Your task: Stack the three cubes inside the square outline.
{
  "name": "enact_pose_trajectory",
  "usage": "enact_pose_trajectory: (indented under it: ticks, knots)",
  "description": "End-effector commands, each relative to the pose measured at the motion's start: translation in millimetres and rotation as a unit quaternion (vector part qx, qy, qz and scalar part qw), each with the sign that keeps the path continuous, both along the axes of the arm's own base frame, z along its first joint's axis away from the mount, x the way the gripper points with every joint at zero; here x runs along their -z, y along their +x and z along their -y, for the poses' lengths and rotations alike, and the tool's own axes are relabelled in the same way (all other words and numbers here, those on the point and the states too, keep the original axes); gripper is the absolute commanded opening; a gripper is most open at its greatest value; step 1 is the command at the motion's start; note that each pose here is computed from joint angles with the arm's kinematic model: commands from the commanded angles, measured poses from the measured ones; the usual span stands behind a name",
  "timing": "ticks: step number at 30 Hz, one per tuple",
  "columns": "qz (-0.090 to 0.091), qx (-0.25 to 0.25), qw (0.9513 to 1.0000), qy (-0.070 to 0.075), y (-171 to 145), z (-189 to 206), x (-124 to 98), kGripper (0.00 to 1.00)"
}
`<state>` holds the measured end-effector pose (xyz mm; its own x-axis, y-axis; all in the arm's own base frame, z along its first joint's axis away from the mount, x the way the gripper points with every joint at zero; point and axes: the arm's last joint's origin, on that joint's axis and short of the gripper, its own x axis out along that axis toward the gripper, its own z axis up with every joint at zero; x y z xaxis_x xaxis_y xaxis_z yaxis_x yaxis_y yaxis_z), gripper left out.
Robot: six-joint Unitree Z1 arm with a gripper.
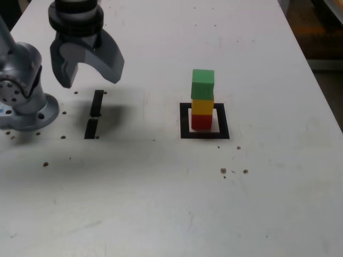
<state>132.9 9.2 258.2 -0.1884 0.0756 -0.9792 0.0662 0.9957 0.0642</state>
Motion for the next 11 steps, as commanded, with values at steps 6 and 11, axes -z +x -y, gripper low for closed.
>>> enact_pose_trajectory:
  ticks: [6, 11]
  knots:
    - [-0.003, -0.008, 0.9999, -0.007, -6.2, -4.3, 12.3, 0.92]
    - [-0.001, -0.008, 0.9999, -0.007, -6.6, -5.0, 13.9, 0.92]
